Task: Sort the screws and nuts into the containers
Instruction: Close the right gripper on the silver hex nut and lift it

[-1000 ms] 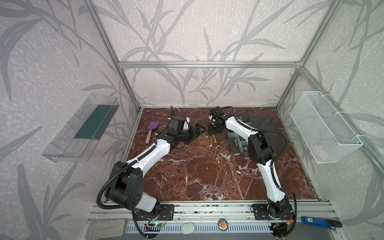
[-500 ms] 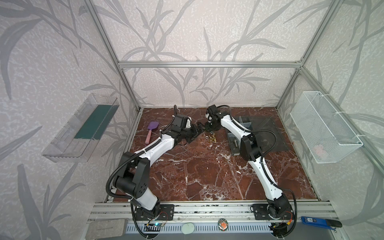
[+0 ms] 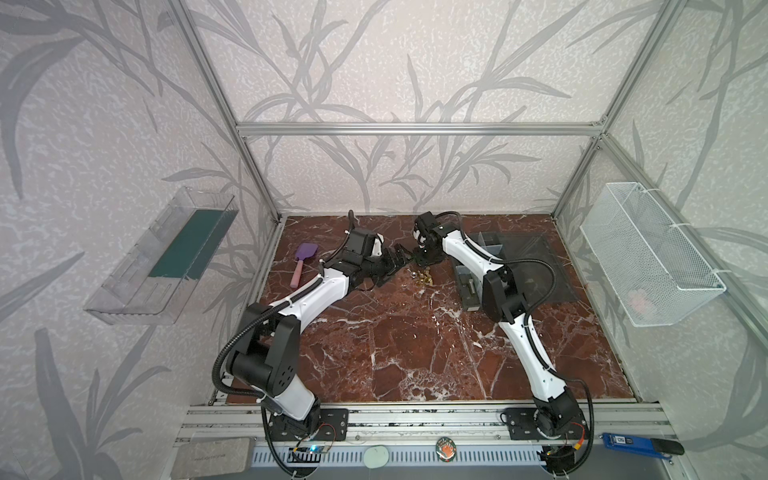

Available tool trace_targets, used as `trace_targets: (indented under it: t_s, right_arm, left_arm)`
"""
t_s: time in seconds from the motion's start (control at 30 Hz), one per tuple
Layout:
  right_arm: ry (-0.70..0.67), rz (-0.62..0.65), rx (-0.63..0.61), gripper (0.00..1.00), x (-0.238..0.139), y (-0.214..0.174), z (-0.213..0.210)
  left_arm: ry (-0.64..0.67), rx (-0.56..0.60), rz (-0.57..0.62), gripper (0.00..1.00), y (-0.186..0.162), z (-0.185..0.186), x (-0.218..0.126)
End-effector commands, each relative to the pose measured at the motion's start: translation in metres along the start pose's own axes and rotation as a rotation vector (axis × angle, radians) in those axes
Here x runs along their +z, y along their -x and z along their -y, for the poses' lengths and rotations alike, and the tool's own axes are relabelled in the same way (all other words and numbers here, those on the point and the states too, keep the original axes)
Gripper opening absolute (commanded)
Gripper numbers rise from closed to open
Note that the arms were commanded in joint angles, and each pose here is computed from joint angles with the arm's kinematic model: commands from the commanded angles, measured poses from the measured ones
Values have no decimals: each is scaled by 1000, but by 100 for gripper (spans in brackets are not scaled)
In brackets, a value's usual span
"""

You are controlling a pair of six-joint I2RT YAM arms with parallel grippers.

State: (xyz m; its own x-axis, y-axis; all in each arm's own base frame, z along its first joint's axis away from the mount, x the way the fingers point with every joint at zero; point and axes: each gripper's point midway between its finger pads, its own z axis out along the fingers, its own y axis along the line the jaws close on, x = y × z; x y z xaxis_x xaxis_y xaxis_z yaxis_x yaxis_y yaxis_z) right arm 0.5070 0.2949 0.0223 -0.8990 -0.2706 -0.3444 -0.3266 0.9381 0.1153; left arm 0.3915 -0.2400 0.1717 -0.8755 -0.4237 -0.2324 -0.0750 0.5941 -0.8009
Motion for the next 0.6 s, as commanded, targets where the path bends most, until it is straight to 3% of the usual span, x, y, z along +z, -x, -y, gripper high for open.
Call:
trace_targets:
  t_s: [0.0, 0.57]
  right_arm:
    - [-49, -69, -11, 42, 4, -21, 8]
    - [-88, -90, -56, 29, 6, -35, 3]
  left_arm:
    - [-26, 9, 14, 99, 4, 8, -4]
    - [-30, 11, 4, 99, 2, 6, 0]
